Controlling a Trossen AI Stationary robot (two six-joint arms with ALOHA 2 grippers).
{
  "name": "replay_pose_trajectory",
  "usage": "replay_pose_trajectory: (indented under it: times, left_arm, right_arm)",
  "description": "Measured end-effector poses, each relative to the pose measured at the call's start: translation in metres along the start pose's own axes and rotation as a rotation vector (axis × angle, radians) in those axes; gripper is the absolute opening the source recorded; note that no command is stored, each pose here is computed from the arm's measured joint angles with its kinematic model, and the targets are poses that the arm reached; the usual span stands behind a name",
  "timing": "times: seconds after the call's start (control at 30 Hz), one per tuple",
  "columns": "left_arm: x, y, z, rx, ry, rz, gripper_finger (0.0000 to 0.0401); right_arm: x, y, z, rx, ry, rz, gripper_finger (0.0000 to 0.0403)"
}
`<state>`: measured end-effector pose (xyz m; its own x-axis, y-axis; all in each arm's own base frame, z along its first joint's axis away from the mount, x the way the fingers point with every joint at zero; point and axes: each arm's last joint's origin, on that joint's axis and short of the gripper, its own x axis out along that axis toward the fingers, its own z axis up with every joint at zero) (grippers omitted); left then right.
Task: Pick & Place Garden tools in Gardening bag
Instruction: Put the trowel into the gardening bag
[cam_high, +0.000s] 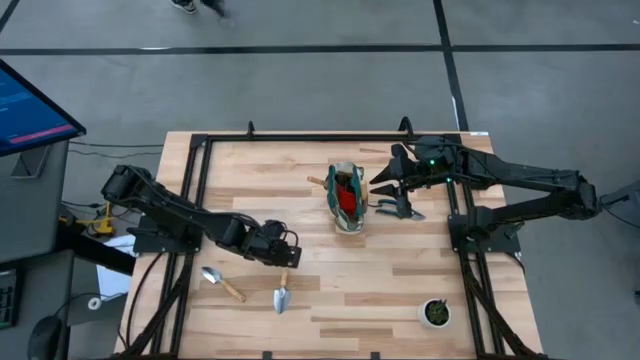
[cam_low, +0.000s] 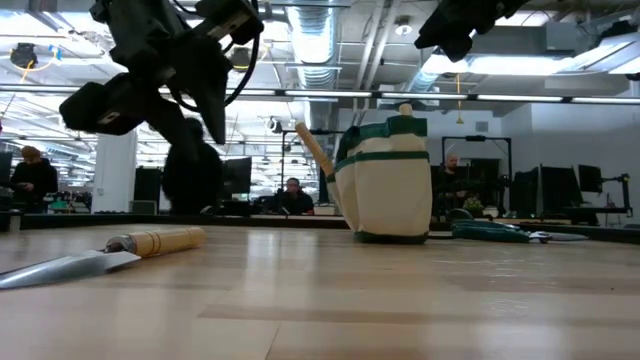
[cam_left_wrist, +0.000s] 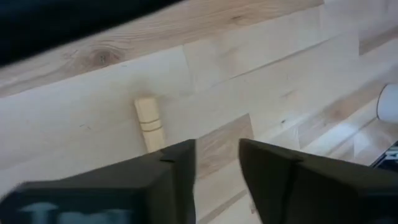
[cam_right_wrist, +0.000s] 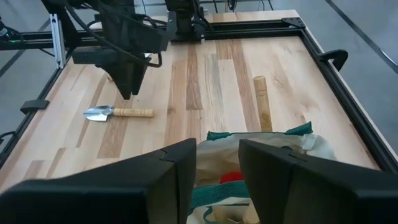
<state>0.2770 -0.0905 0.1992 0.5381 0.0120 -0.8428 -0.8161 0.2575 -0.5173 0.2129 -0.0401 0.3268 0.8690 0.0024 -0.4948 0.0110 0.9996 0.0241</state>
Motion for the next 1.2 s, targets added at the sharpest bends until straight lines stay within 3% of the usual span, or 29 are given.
replay_pose_trajectory:
  times: [0.17, 0.33, 0.47, 1.2]
  left_arm:
    - [0.003, 0.000, -0.001, -0.008, 0.009, 0.009, 0.0203]
    - [0.020, 0.005, -0.006, -0.057, 0.086, 0.070, 0.0237]
    - [0.033, 0.009, -0.009, -0.068, 0.146, 0.121, 0.0236]
    - [0.064, 0.018, -0.009, -0.073, 0.103, 0.218, 0.0171]
  right_arm:
    - [0.000, 0.000, -0.001, 0.002, 0.014, 0.001, 0.0131]
    - [0.000, 0.000, -0.004, 0.006, 0.036, 0.003, 0.0146]
    - [0.000, 0.000, -0.005, 0.009, 0.053, 0.004, 0.0154]
    - [0.000, 0.000, -0.007, 0.013, 0.067, 0.005, 0.0152]
